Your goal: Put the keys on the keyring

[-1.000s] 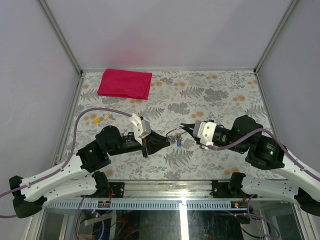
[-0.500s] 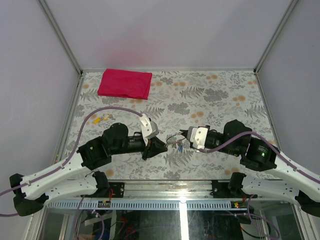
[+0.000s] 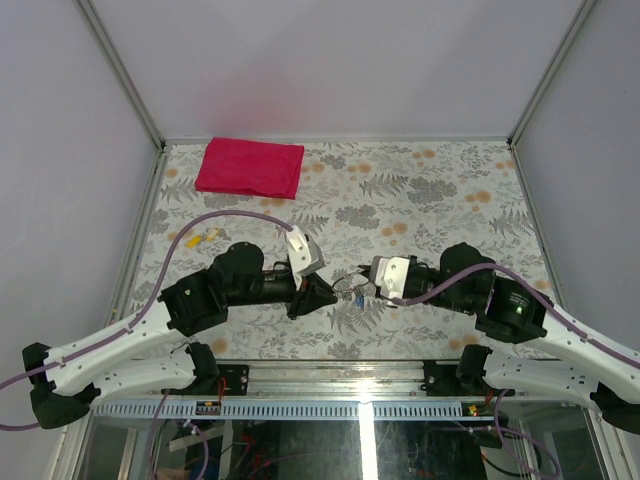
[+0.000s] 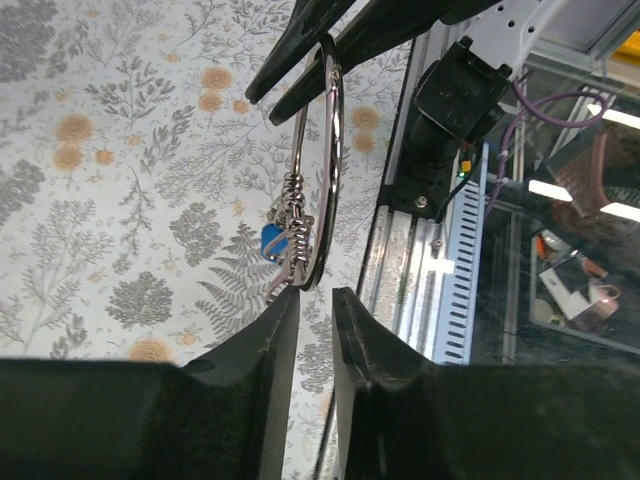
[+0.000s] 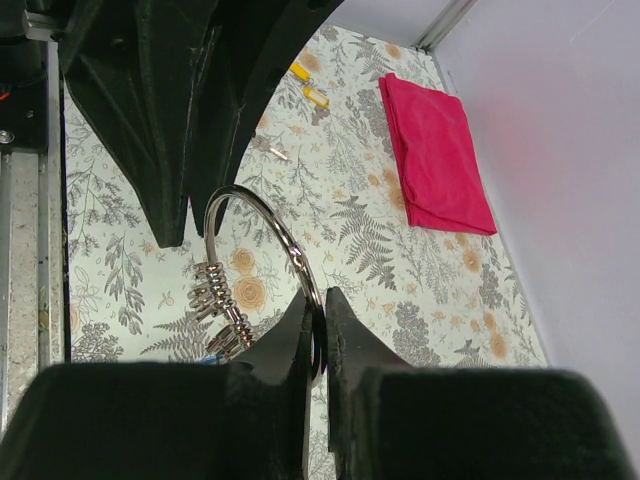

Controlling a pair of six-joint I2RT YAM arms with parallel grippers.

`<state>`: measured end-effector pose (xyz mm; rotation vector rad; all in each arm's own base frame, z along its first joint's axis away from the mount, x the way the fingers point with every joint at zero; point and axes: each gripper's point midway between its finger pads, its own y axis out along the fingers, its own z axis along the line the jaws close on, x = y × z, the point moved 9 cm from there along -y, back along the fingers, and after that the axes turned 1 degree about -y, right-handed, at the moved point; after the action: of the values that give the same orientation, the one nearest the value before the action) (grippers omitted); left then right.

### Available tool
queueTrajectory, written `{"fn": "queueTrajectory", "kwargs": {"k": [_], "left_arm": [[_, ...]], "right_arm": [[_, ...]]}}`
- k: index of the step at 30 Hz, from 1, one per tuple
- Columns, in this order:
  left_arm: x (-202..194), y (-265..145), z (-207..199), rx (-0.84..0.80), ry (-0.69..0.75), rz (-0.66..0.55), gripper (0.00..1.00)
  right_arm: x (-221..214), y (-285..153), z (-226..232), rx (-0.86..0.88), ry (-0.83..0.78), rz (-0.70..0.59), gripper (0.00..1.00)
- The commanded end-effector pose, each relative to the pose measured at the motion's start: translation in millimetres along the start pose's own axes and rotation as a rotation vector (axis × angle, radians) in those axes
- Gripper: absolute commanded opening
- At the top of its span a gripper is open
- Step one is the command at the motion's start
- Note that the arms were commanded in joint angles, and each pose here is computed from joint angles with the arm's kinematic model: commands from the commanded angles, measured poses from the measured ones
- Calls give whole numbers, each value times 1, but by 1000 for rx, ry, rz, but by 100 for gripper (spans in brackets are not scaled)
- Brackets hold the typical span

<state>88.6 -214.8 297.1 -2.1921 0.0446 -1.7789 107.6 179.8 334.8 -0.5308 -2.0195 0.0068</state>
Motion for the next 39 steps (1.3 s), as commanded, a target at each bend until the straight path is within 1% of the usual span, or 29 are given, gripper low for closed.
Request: {"fn": "queueTrajectory", "kwargs": {"k": [1,2,4,5,7,8,10,12,13,16,19,23,28,31,35,39], "left_arm": [[20,-2,-3,-7,34,-70,16],[20,-2,-3,-4,35,-73,13],[21,-3,-3,-3,34,-76,12],[21,-3,-3,-1,33,-78,15],[20,-4,-3,6,31,-85,30],[21,-5,-2,17,26,-97,34],[20,-7,-1,51,11,-133,38],[21,-11,4,126,-17,-192,38],[19,-14,9,201,-38,-225,39],[22,-26,20,352,-45,-311,39],[29,-32,25,439,-6,-347,39],[39,-27,26,517,45,-357,38],[49,-19,20,556,112,-416,38],[52,-16,19,565,133,-445,36],[54,-13,19,577,151,-464,32],[56,-10,17,579,167,-471,31]], "right_arm": [[14,-7,-8,-58,11,-79,6],[13,-7,-7,-58,12,-80,6],[13,-7,-7,-59,16,-82,6],[14,-7,-7,-62,18,-84,6],[15,-8,-9,-83,36,-90,6],[16,-8,-11,-104,51,-90,6],[19,-9,-15,-144,86,-82,6],[22,-11,-19,-173,129,-59,6],[24,-11,-21,-187,156,-43,6],[29,-13,-28,-243,249,15,5],[36,-9,-35,-292,348,87,5],[50,-8,-49,-367,443,178,5],[67,-10,-61,-406,482,215,4],[73,-11,-64,-408,495,220,4],[77,-12,-65,-405,514,218,4],[78,-13,-65,-404,528,216,3]]}}
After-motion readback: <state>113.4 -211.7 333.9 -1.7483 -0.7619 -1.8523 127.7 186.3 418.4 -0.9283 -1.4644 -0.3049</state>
